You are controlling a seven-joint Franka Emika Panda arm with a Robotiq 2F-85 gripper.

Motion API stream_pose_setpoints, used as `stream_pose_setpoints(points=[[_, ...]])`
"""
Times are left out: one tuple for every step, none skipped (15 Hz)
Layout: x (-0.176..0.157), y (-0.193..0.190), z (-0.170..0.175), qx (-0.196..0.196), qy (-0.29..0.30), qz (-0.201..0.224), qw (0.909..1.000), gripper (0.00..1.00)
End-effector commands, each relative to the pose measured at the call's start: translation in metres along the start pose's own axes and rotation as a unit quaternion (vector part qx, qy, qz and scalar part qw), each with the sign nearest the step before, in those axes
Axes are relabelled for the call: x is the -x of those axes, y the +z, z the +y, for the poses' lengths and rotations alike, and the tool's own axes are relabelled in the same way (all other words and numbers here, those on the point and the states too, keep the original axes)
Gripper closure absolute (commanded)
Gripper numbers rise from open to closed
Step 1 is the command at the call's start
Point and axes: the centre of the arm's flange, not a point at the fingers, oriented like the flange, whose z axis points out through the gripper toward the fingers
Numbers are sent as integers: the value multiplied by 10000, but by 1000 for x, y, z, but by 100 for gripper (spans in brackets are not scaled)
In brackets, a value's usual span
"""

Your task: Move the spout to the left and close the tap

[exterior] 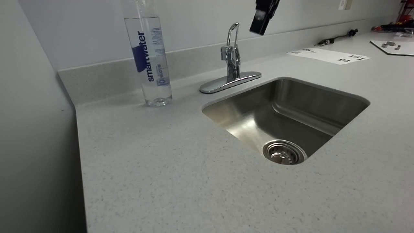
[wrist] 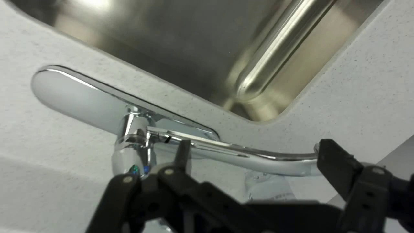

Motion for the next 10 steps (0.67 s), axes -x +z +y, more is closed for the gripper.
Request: stream_pose_setpoints(points=[[-8, -49, 19, 92, 69, -171, 9998, 0], [-6, -59, 21, 89, 88, -172, 9998, 0], [-6, -62, 24, 69, 103, -174, 9998, 0], [-6, -64, 24, 101, 100, -117, 9998, 0], [-8, -59, 25, 71, 100, -47, 9999, 0], [-10, -56, 26, 97, 78, 44, 9999, 0], [-12, -48, 27, 93, 77, 132, 9998, 0], [-15, -42, 28, 68, 70, 219, 9997, 0], [-23, -40, 33, 85, 60, 370, 9993, 0], [-26, -34, 35, 104, 54, 506, 9986, 0]])
